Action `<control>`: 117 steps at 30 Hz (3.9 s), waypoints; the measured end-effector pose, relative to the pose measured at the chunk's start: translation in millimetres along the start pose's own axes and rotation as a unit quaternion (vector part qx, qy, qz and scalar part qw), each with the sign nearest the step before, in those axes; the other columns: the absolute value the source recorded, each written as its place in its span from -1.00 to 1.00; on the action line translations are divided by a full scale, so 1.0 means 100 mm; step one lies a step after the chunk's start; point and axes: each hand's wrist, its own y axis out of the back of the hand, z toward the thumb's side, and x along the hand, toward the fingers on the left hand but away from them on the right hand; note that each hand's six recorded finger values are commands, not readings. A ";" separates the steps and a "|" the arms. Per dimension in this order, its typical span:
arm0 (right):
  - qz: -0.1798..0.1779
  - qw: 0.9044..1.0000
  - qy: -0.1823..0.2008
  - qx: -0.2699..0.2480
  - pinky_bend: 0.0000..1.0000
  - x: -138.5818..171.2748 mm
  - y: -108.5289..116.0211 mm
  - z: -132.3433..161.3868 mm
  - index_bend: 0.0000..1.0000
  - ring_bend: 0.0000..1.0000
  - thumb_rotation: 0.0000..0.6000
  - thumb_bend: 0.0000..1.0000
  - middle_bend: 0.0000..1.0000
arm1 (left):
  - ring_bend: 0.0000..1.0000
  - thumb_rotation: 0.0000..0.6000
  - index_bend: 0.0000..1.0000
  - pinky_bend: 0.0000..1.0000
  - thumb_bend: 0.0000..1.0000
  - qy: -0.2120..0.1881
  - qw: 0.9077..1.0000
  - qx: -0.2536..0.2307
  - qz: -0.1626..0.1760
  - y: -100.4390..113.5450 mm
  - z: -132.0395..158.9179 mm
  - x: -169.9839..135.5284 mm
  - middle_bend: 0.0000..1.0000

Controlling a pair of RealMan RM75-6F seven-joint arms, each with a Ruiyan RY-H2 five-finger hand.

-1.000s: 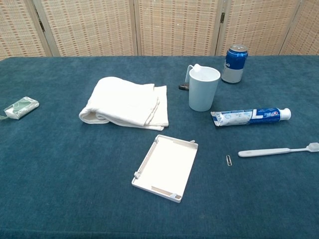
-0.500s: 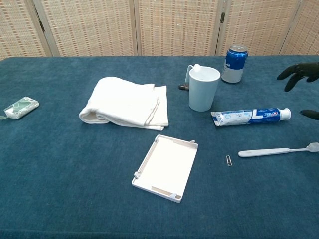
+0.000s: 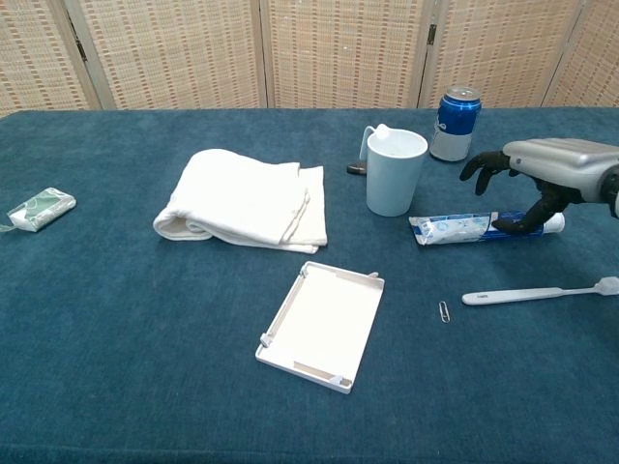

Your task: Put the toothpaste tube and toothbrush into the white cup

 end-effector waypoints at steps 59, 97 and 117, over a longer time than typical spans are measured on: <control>-0.125 0.991 0.016 -0.045 -0.55 0.23 0.26 0.07 0.32 -0.34 1.00 -0.25 0.18 | -0.95 1.00 -0.43 -0.71 -0.73 0.012 1.000 0.000 -0.002 -0.04 -0.11 -0.02 -0.89; -0.163 0.872 0.091 -0.453 -0.55 -0.54 1.45 0.84 0.35 -0.34 1.00 -0.25 0.20 | -0.95 1.00 -0.43 -0.71 -0.73 0.042 0.999 0.002 -0.008 0.00 -0.24 -0.12 -0.89; -0.156 0.880 0.074 -0.442 -0.55 -0.84 1.10 0.72 0.36 -0.34 1.00 -0.31 0.20 | -0.95 1.00 -0.43 -0.71 -0.73 0.047 0.999 0.007 -0.014 -0.03 -0.23 -0.13 -0.89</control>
